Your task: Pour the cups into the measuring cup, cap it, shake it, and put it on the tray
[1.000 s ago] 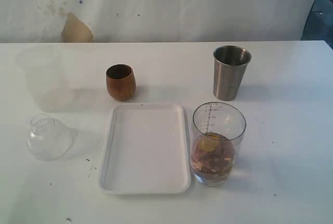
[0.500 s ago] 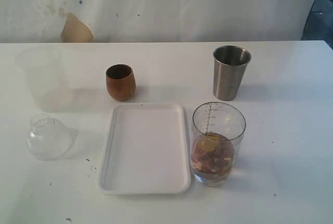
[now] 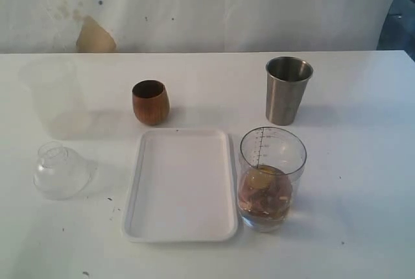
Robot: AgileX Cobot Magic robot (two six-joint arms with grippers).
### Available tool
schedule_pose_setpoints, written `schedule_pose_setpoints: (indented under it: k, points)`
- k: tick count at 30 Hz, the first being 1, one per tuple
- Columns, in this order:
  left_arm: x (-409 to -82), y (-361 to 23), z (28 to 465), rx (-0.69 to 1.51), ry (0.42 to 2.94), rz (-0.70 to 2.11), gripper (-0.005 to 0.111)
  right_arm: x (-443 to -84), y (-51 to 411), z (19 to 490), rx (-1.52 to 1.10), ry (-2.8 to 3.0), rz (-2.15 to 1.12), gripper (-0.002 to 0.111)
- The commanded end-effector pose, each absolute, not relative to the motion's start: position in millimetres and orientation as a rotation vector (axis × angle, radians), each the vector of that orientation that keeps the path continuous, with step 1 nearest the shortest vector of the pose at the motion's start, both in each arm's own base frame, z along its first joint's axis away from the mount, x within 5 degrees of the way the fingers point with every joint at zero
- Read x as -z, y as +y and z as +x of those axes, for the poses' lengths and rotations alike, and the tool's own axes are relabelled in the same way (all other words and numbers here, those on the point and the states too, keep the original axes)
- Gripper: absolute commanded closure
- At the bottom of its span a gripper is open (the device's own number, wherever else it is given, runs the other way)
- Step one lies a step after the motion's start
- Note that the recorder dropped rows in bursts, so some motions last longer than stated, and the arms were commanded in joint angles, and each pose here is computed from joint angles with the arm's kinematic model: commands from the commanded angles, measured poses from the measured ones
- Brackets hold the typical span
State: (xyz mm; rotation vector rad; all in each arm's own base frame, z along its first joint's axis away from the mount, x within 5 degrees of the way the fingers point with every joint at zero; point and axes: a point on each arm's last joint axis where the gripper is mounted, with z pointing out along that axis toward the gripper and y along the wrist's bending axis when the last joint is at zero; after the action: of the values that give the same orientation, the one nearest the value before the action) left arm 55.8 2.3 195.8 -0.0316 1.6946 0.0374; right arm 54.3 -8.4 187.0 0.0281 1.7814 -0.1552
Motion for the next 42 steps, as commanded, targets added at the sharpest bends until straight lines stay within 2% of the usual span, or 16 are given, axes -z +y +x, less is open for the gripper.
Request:
schedule_pose_setpoints:
  k: [1,16,21,23,26,29,32,36,38,40,42]
  points:
    - [-195,2,56,-0.034,1.685,-0.034,0.106,-184,-7,54,0.129,1.804,0.005,0.108]
    - [-195,2,56,-0.034,1.685,-0.034,0.106,-183,-6,53,0.11,1.818,0.016,0.108]
    - [-203,2,56,-0.03,1.598,-0.041,0.106,-183,-6,53,0.11,1.818,0.016,0.108]
    - [-214,3,56,0.047,1.47,-0.114,0.106,-183,-6,53,0.11,1.818,0.016,0.108]
    - [-229,6,53,0.313,1.265,-0.346,0.106,-183,-6,53,0.11,1.818,0.016,0.108]
    - [-236,6,51,0.39,1.172,-0.383,0.106,-183,-6,53,0.11,1.818,0.016,0.108]
    - [-250,4,53,0.387,1.245,-0.375,0.107,-183,-6,53,0.11,1.818,0.016,0.108]
    - [-282,3,70,0.306,1.464,-0.35,0.106,-183,-6,53,0.11,1.818,0.016,0.108]
    - [-301,3,80,0.234,1.569,-0.3,0.098,-183,-6,53,0.11,1.818,0.016,0.108]
    - [-312,3,93,0.169,1.674,-0.245,0.083,-183,-6,53,0.11,1.818,0.016,0.108]
    - [-319,2,107,0.131,1.779,-0.189,0.061,-183,-6,53,0.11,1.818,0.016,0.108]
